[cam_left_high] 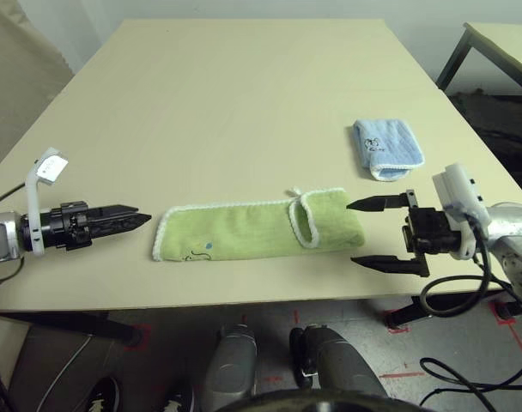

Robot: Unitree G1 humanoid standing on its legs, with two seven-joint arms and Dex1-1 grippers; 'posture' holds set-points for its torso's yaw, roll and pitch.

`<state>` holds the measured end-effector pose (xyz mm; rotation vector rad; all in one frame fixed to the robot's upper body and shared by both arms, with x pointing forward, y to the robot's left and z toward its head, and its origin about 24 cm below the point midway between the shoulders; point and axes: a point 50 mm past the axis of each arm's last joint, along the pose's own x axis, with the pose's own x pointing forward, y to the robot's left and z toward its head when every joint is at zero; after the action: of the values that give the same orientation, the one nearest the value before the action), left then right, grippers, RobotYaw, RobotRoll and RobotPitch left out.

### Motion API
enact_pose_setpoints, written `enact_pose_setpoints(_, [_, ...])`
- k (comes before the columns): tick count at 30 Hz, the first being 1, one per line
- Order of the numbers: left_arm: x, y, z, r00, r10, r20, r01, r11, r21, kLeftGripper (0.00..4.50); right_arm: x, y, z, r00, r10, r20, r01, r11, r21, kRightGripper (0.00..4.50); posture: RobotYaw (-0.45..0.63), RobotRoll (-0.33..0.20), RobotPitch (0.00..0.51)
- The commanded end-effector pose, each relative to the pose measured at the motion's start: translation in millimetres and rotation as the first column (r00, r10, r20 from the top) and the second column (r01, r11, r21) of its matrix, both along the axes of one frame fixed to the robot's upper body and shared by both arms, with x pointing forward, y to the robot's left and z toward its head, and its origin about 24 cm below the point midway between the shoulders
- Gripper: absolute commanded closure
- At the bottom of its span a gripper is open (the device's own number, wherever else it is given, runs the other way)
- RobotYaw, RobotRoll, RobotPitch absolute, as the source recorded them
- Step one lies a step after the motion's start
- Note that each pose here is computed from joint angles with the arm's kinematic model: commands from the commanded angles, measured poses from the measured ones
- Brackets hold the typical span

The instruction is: Fold the towel and set it aside.

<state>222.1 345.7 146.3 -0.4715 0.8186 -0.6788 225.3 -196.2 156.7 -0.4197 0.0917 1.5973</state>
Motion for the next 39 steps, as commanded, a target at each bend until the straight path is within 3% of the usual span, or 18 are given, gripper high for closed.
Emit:
enact_pose_setpoints(1, [-3.9, 3, -11, 0.994, 0.016, -0.111, -0.011, 0.999, 0.048, 0.00, 2.0, -3, 2, 1.000, 0.005, 0.007, -0.005, 1.000, -0.021, 0.03, 0.11, 0.000, 0.128])
enact_pose_setpoints(4, [-2.2, 4, -20, 0.983, 0.046, -0.179, -0.034, 0.997, 0.069, 0.00, 3.9, -4, 2, 1.000, -0.004, 0.013, 0.004, 1.000, -0.019, 0.03, 0.11, 0.000, 0.129])
enact_pose_setpoints(8, [5.9, -3, -23, 0.969, 0.065, -0.236, -0.067, 0.998, -0.001, 0.00, 4.6, -1, 2, 1.000, -0.002, 0.020, 0.003, 1.000, -0.020, 0.03, 0.10, 0.000, 0.131])
enact_pose_setpoints(16, [31.4, -25, -37, 0.971, 0.057, -0.230, -0.065, 0.997, -0.029, 0.00, 3.8, -1, -2, 0.999, -0.015, 0.037, 0.017, 0.999, -0.027, 0.03, 0.09, 0.000, 0.127])
enact_pose_setpoints(24, [37.8, -51, -49, 0.961, -0.062, -0.269, 0.051, 0.998, -0.048, 0.00, 3.6, -2, -2, 0.998, -0.034, 0.043, 0.035, 0.999, -0.021, 0.03, 0.08, 0.000, 0.125])
enact_pose_setpoints(27, [36.7, -55, -53, 0.950, -0.102, -0.294, 0.098, 0.995, -0.028, 0.60, 4.4, -3, -2, 0.998, -0.036, 0.046, 0.038, 0.999, -0.026, 0.00, 0.08, 0.000, 0.125])
enact_pose_setpoints(38, [32.8, -45, -48, 0.943, -0.123, -0.309, 0.117, 0.992, -0.039, 4.46, 7.4, 0, -4, 0.998, -0.039, 0.047, 0.040, 0.999, -0.019, 0.00, 0.09, 0.000, 0.129])
enact_pose_setpoints(39, [32.1, -42, -47, 0.944, -0.116, -0.308, 0.110, 0.993, -0.037, 4.46, 7.3, -1, -5, 0.998, -0.039, 0.045, 0.040, 0.999, -0.020, 0.00, 0.09, 0.000, 0.132])
